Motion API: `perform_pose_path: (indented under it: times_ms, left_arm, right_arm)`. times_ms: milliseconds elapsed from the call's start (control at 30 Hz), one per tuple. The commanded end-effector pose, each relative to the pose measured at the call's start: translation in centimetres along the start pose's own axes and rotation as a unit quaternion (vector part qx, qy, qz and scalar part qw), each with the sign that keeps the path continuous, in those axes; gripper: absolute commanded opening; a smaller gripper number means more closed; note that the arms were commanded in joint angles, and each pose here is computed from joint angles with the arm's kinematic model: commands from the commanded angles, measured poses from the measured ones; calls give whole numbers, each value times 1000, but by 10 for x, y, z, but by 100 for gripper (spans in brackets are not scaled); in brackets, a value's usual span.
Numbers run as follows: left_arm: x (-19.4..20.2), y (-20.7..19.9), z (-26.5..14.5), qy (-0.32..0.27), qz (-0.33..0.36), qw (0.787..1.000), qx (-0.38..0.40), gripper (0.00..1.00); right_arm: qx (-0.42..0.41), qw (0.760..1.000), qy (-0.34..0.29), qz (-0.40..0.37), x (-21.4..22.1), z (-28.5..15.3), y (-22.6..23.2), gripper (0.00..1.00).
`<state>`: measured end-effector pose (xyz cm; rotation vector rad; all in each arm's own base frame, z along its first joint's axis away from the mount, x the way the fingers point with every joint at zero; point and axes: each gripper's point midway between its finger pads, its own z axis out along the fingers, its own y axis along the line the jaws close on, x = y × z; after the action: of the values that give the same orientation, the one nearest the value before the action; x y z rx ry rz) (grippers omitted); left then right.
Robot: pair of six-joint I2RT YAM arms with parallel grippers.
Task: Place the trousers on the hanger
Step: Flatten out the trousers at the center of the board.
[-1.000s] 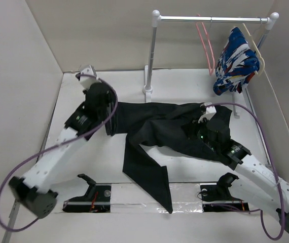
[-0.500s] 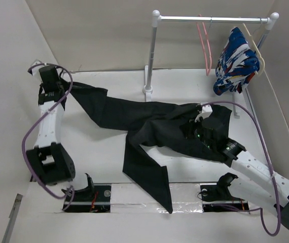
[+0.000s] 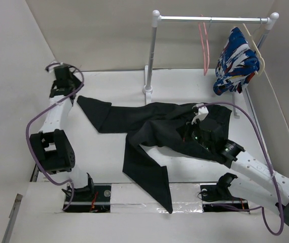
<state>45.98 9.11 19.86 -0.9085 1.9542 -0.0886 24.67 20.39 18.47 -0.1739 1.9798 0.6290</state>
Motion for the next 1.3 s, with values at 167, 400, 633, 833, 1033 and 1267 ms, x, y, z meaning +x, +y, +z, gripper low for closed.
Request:
perform_pose_path:
  times_ms: [167, 400, 633, 833, 1033, 1267]
  left_arm:
    - [112, -94, 0, 58, 219, 974, 29, 25]
    - [173, -86, 40, 140, 278, 950, 4, 45]
    - [189, -75, 60, 144, 298, 943, -29, 45]
    - [189, -64, 63, 132, 301, 943, -52, 7]
    - [175, -56, 51, 133, 318, 937, -62, 0]
    - [106, -11, 27, 87, 223, 966, -101, 0]
  right_arm:
    - [-31, 1000, -5, -2, 1, 3, 19, 8]
    - [-36, 999, -14, 2, 3, -6, 19, 22]
    - [-53, 998, -14, 1, 2, -7, 25, 26]
    - [-50, 999, -14, 1, 6, -2, 23, 26]
    - [-40, 999, -15, -10, 3, -1, 20, 26]
    - [-34, 999, -20, -14, 1, -7, 16, 27]
